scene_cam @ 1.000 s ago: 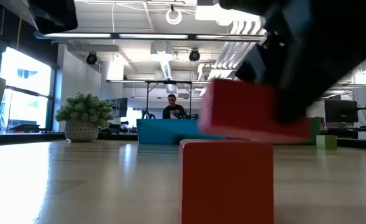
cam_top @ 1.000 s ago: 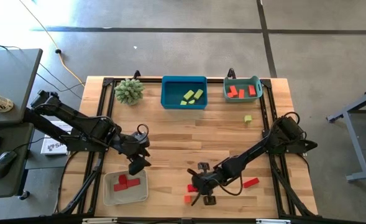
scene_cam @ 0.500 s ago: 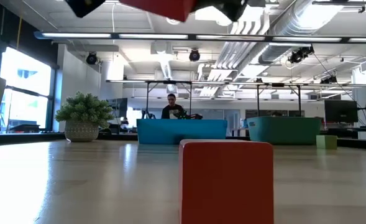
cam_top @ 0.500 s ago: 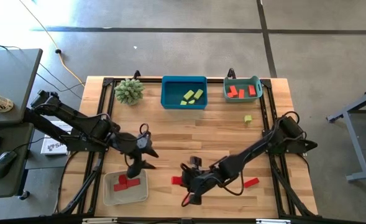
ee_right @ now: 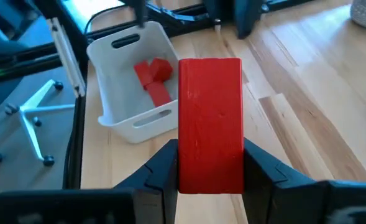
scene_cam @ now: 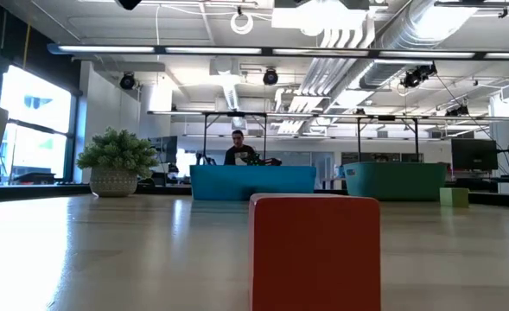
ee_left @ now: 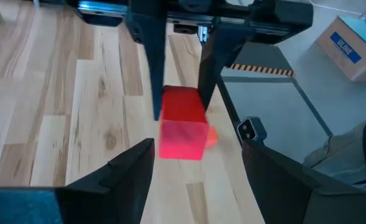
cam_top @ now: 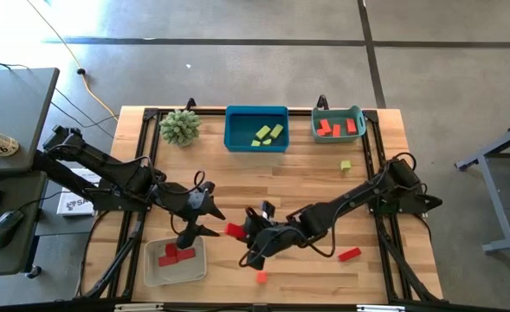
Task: Sort & place blocks by color
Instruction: Put the red block into the gray bin
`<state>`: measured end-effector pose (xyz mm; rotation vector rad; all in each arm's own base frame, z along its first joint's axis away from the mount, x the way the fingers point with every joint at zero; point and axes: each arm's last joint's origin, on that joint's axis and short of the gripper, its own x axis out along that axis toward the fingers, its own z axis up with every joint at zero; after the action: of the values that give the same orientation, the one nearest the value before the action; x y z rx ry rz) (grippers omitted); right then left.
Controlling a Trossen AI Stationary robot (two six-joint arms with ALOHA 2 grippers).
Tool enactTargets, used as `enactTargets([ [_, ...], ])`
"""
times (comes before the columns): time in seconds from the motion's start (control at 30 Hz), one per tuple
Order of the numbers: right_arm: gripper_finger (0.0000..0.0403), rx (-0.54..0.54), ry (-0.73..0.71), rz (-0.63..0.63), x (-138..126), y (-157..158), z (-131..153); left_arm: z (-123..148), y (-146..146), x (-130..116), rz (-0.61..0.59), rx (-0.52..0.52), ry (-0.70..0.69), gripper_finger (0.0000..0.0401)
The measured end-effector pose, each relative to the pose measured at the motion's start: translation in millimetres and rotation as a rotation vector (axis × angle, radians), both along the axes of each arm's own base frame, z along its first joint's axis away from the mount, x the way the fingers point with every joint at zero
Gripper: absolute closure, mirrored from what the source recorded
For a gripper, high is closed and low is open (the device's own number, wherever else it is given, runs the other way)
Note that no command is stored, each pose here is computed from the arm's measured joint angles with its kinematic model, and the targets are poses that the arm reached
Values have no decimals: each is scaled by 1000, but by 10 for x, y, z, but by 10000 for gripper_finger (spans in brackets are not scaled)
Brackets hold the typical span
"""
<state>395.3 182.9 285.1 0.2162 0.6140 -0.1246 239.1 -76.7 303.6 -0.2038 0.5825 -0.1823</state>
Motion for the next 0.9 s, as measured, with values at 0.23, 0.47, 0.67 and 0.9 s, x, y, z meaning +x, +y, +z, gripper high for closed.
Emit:
enactTargets([
  [0.23, 299, 30, -26, -19, 47, -58, 22, 0, 10, 2, 37, 6, -2, 167],
  [0.47, 299, 55, -79, -27, 90, -73, 66, 0, 11, 3, 36, 13, -4, 167],
  [0.67, 299, 79, -138, -45, 138, -108, 117, 0, 11, 3, 36, 13, -4, 167],
  [0.9, 299, 128, -144, -92, 174, -188, 119, 2, 17, 5, 53, 31, -11, 167],
])
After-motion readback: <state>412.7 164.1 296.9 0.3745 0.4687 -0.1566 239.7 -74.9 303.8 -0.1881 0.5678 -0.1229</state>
